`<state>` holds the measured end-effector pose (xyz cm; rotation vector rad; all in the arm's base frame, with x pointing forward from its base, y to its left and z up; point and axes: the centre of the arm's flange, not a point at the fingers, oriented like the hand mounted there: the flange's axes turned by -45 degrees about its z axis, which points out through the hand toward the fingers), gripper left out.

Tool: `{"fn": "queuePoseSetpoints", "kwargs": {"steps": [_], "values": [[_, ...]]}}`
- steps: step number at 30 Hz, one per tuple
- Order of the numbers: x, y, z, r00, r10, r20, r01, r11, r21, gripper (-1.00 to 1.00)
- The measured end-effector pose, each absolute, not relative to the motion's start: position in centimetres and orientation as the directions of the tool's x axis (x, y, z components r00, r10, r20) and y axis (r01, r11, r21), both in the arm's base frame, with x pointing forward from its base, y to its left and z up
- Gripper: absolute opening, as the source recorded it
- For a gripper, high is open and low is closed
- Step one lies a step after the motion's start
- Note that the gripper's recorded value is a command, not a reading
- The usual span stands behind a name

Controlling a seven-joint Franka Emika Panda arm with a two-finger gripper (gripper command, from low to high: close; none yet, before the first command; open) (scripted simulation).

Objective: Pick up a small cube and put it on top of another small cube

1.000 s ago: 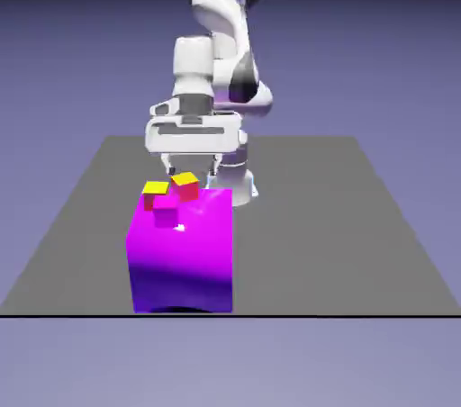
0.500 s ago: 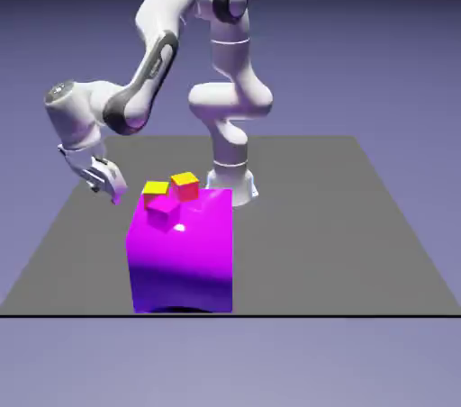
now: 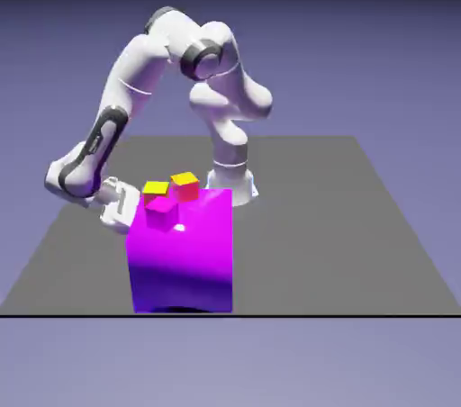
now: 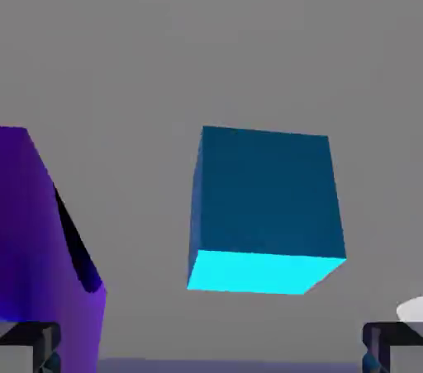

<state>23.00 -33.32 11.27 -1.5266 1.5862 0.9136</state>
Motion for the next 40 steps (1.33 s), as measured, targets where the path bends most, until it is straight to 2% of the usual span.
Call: {"fn": "queuePoseSetpoints", "kwargs": {"steps": [2,3,5,7,9,15,21,26,30,37,38,40], "values": [[23.2,-29.5,7.5,-0.017,-0.472,-0.881,-0.999,0.038,-0.001,0.00],[23.2,-28.9,6.9,-0.018,-0.473,-0.881,-0.999,0.039,0.000,-1.00],[23.2,-28.9,6.9,-0.018,-0.473,-0.881,-0.999,0.039,0.000,-1.00],[23.1,-32.7,10.7,-0.017,-0.472,-0.881,-0.999,0.040,-0.002,-1.00],[23.8,-35.9,13.2,0.065,-0.495,-0.867,-0.996,0.025,-0.089,-1.00],[33.3,-35.9,21.7,0.402,-0.373,-0.836,-0.892,-0.364,-0.266,-1.00],[41.0,-33.1,33.0,0.595,-0.196,-0.779,-0.638,-0.706,-0.309,-1.00],[46.7,-21.4,34.8,0.513,-0.071,-0.855,-0.368,-0.919,-0.144,-1.00],[49.3,-12.4,37.5,0.470,-0.047,-0.881,-0.101,-0.995,-0.001,-1.00],[45.4,-12.0,33.6,0.470,-0.048,-0.881,-0.101,-0.995,0.000,-1.00],[44.9,-11.9,33.2,0.470,-0.047,-0.881,-0.101,-0.995,-0.001,1.00],[44.9,-12.0,33.2,0.470,-0.047,-0.881,-0.100,-0.995,0.000,1.00]]}}
